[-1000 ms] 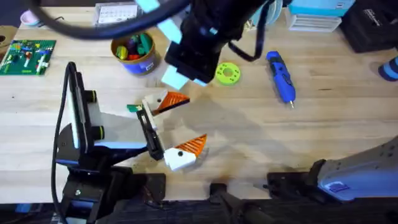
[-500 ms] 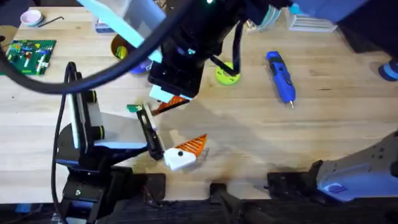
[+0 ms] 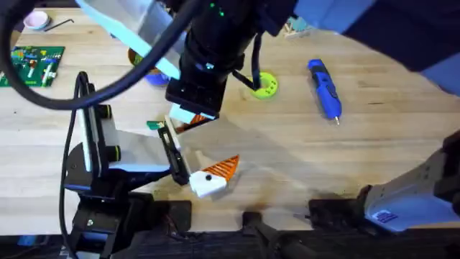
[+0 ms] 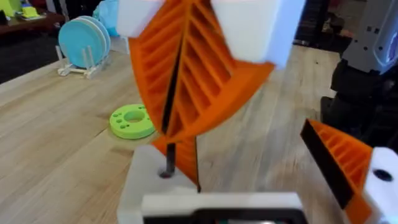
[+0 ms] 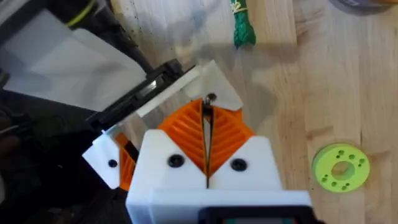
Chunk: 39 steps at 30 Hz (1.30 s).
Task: Pick up the gripper from the table and insert it into the empty holder that is missing its gripper. Then pick up a screw, insert it into the mounting hole, and use the screwdriver to tighten it. Finally, clean up the table by picking up the vegetable and placing it into the bucket.
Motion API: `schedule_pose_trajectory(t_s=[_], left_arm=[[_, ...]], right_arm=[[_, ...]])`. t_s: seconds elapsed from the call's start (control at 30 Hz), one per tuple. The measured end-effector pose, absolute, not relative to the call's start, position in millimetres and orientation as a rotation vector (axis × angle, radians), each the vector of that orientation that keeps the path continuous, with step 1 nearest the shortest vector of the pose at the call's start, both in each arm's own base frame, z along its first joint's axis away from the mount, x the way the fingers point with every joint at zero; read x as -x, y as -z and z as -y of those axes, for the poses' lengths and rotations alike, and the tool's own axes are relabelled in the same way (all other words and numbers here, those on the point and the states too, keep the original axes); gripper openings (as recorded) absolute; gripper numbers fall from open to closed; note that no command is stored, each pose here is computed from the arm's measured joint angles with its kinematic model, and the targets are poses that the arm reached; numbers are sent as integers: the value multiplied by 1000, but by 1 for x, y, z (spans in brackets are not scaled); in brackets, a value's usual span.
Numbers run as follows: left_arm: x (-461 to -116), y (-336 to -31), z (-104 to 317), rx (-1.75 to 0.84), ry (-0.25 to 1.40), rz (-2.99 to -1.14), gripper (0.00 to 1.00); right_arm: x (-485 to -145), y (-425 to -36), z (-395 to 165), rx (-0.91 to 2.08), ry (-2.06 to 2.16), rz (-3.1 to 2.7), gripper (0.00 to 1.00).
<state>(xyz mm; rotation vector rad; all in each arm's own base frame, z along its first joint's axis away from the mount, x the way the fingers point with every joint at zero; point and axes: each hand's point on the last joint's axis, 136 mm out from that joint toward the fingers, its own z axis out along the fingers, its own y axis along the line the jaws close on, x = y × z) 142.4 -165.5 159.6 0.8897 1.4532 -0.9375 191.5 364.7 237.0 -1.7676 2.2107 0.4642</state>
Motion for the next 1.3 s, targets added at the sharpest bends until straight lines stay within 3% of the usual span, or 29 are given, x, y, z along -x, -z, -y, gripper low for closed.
schedule_pose_trajectory(t_s=[1.3], left_arm=[[-142, -160, 166, -890, 938, -1454, 993]], right_arm=[[-194, -228, -364, 1778, -434, -2237, 7]])
